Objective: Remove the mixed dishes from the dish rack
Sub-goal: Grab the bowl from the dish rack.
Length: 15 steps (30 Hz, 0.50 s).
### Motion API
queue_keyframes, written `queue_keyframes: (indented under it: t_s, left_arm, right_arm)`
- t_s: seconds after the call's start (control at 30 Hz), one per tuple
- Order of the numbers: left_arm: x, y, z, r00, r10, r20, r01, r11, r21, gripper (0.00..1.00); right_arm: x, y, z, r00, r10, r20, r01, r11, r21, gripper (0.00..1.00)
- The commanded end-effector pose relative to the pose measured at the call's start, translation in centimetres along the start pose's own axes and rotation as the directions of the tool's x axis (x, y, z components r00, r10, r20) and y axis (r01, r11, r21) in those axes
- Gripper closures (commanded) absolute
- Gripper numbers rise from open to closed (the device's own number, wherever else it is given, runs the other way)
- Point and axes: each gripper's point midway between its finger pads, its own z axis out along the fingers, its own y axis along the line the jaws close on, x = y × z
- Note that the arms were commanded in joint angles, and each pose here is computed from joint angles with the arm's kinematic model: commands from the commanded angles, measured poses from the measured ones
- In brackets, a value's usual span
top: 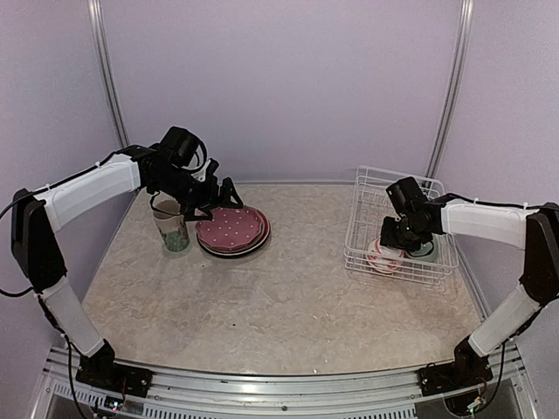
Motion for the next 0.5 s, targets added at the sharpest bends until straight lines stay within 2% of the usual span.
queue_keyframes:
  t_s: [0.0,0.2,0.47]
  left_arm:
    - [-0.1,-0.6,-0.1,1.000,0.026,-0.006,-0.026,1.000,0.000,0.01]
    - [0.0,-0.7,0.0,1.000,0.030,-0.009,-0.030,1.000,0.001,0.01]
    - [0.2,-0.9,0.1,0.999,0.043,-0.008,-0.043,0.999,-0.004,0.01]
  right_arm:
    - [-2.2,0.1,-2.2,0.993,0.053,0.103,-0.051,0.999,-0.018,0.81]
    - [-2.8,-0.1,-2.6,0.989,0.068,0.134,-0.067,0.998,-0.011,0.82]
    - [-3.5,0.0,-2.6,0.986,0.078,0.150,-0.076,0.997,-0.024,0.89]
